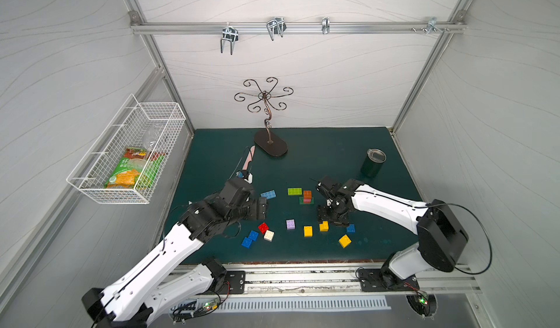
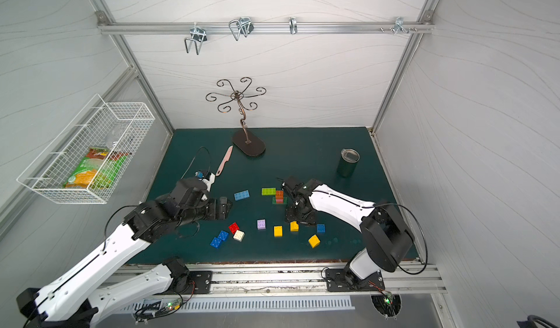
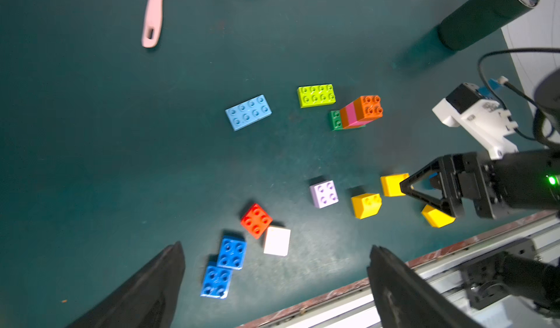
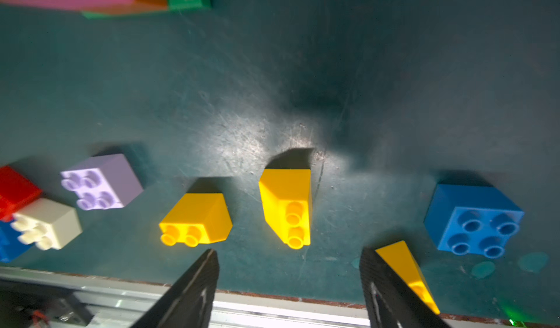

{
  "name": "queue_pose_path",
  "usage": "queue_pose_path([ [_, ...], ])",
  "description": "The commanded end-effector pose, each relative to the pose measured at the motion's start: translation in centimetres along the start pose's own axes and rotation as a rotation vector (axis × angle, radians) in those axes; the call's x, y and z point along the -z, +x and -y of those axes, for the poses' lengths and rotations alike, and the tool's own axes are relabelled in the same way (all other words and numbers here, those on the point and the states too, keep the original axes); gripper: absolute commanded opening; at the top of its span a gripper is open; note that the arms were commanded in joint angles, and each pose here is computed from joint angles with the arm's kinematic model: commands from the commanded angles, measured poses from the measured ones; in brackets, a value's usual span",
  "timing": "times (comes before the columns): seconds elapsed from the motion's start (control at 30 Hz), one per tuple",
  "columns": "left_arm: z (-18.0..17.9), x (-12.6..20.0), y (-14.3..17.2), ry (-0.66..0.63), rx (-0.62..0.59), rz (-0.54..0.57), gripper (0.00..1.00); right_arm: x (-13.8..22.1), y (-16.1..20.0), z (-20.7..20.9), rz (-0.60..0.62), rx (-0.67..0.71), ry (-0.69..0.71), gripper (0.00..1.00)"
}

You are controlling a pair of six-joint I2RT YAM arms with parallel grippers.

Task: Assemble the number 1 with lego
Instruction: Pick up the lego brick from the center of the board.

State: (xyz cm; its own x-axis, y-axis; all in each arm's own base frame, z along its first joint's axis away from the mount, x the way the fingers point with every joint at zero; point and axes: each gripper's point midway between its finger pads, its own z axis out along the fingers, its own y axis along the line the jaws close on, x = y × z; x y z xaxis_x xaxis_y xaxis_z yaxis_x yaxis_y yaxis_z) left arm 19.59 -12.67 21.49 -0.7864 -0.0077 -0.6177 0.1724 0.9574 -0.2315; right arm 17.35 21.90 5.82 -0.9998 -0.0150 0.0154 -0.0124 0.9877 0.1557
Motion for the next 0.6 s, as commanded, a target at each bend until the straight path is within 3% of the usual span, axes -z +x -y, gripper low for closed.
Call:
queue_pose_path([
  [0.0, 0.3, 1.5, -1.0, 0.036, -0.087, 0.066, 1.00, -0.3, -0.2, 0.4, 0.009, -0.027, 0.066, 0.72],
  [0.17, 0.8, 1.9, 0.0, 0.076, -0.120, 0.011, 0.99, -0.9, -0.7, 1.2, 0.059, -0.062, 0.118, 0.64],
  [0.57, 0.2, 1.8, -0.1, 0.062, -0.113, 0.065, 0.99, -2.4, -1.0, 0.0, 0.017, -0.053, 0.176, 0.63],
])
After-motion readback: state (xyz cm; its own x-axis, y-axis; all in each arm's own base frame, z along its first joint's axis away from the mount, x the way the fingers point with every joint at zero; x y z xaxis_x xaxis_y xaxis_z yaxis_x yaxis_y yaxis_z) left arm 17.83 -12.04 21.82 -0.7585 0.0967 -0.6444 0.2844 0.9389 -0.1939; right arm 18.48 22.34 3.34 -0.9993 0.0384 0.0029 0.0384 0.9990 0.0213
